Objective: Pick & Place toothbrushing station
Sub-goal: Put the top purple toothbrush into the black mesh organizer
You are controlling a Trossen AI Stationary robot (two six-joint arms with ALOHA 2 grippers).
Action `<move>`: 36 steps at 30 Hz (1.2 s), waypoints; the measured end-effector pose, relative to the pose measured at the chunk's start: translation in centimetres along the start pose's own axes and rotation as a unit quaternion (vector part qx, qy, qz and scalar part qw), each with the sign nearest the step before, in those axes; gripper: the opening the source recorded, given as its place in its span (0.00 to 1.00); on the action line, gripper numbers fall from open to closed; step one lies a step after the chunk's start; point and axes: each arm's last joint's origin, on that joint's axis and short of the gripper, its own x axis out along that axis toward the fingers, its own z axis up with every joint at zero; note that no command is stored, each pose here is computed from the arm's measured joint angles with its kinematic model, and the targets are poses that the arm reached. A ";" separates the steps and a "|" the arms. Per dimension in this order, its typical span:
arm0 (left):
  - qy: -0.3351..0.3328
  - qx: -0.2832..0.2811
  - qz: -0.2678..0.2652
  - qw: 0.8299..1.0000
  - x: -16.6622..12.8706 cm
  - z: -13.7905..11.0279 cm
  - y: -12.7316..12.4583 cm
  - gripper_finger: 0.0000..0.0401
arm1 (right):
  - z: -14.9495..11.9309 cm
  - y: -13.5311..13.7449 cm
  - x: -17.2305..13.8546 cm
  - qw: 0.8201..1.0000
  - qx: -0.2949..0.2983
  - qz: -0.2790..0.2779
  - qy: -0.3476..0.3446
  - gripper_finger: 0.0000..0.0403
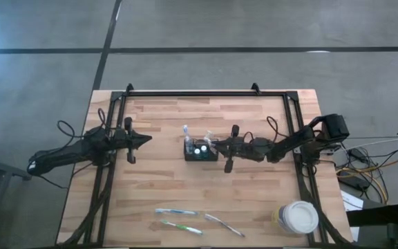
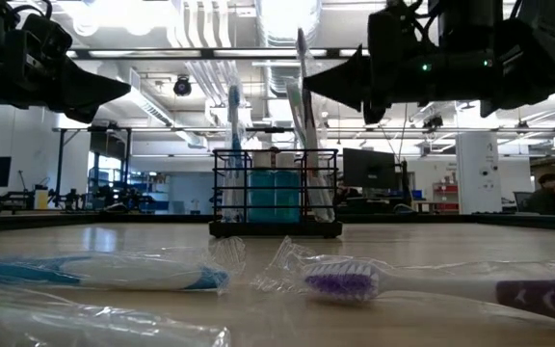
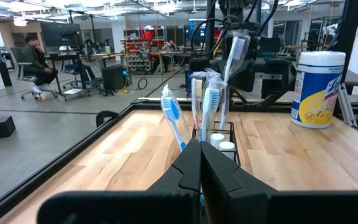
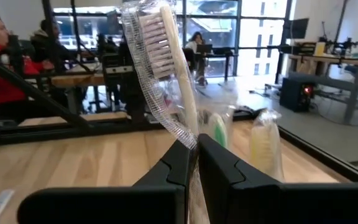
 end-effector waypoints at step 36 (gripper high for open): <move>0.001 0.000 0.000 1.000 0.0 0.0 0.0 0.01 | -4.7 -0.1 0.5 0.996 0.052 -0.033 0.061 0.05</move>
